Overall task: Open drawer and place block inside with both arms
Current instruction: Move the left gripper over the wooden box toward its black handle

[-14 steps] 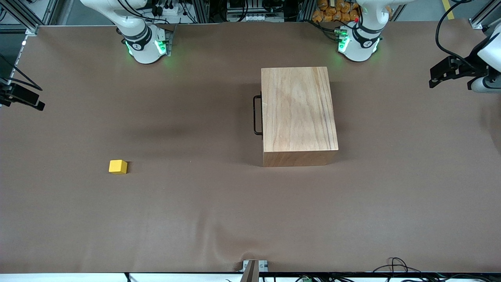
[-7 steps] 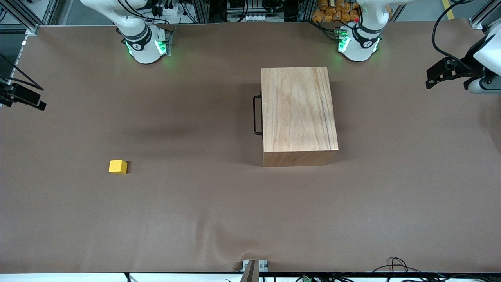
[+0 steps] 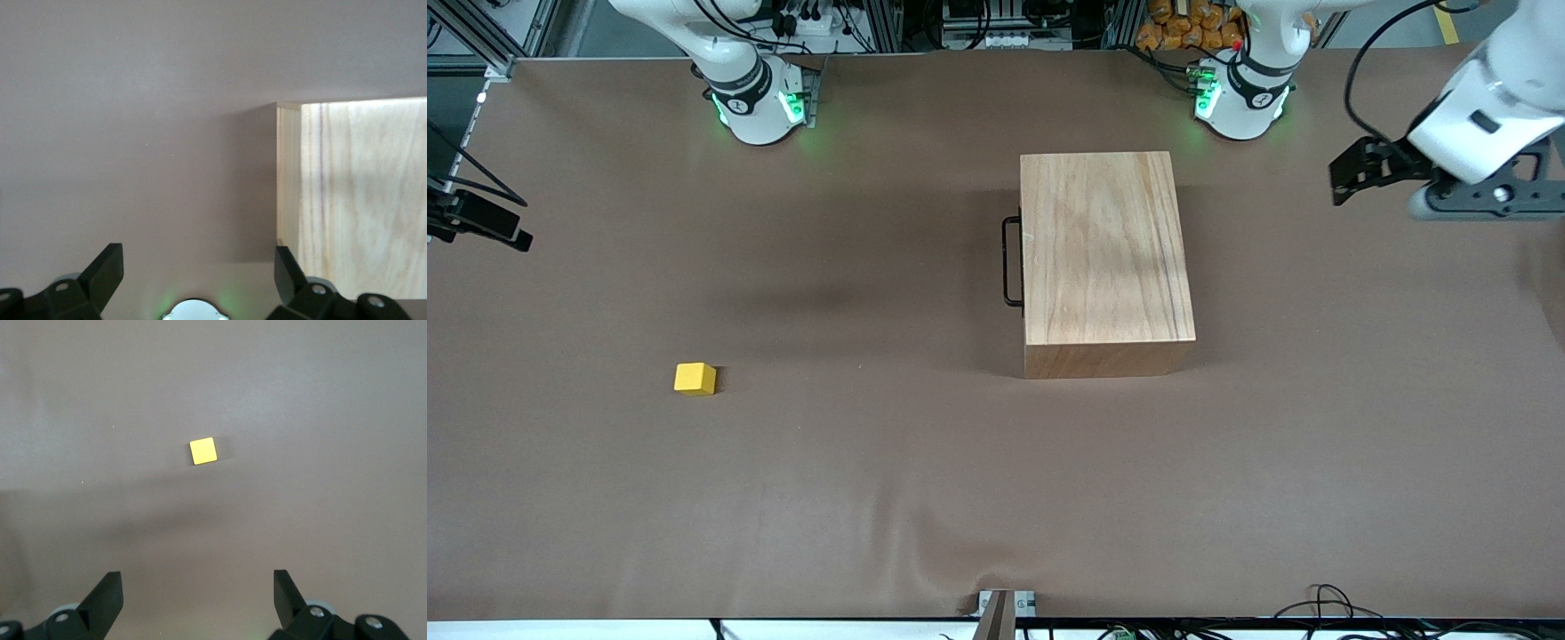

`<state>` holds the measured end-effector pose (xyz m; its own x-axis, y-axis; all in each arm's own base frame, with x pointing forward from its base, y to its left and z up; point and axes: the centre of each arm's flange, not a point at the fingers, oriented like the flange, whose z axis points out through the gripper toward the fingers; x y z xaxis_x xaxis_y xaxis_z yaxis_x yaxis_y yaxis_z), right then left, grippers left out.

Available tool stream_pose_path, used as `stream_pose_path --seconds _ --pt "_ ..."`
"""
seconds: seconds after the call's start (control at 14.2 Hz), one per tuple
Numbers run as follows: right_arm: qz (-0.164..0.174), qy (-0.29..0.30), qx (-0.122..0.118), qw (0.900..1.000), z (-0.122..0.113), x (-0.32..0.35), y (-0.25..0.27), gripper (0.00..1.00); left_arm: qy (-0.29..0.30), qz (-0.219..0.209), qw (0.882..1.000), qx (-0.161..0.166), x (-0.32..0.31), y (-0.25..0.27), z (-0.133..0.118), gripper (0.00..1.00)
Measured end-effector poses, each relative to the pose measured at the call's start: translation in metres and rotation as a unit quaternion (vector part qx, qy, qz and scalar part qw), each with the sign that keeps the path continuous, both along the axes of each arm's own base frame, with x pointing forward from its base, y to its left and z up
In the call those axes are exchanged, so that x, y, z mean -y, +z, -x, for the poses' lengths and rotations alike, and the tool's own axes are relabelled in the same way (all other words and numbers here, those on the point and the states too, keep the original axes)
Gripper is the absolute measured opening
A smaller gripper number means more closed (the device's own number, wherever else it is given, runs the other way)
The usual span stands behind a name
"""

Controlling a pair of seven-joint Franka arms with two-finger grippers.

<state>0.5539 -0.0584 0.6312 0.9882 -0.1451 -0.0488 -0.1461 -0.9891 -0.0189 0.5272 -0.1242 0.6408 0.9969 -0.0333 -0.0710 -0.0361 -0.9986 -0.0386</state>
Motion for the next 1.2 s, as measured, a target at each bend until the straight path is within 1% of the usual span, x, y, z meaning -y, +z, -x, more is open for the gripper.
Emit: stream_pose_path --seconds 0.21,0.56,0.7,0.92,1.06,1.2 --pt "0.0 0.0 0.0 1.0 0.0 0.0 0.0 1.0 0.01 0.005 1.0 0.001 0.034 -0.003 -0.008 1.0" --pt "0.0 0.0 0.0 1.0 0.0 0.0 0.0 1.0 0.014 0.002 1.0 -0.003 0.099 -0.017 -0.01 1.0" --pt "0.0 0.001 -0.002 1.0 0.0 0.0 -0.001 1.0 0.024 -0.001 1.0 -0.007 0.124 -0.026 -0.01 1.0" --pt "0.0 0.001 -0.003 1.0 -0.002 -0.001 -0.003 1.0 0.04 -0.012 0.999 -0.015 0.172 -0.046 -0.003 1.0" --pt "0.0 0.001 -0.004 1.0 -0.002 -0.001 -0.004 1.0 0.038 -0.024 0.999 -0.012 0.208 -0.059 0.003 1.0" --pt "0.0 0.001 -0.004 1.0 -0.002 -0.001 -0.004 1.0 0.037 -0.026 0.999 -0.007 0.243 -0.071 0.012 1.0"
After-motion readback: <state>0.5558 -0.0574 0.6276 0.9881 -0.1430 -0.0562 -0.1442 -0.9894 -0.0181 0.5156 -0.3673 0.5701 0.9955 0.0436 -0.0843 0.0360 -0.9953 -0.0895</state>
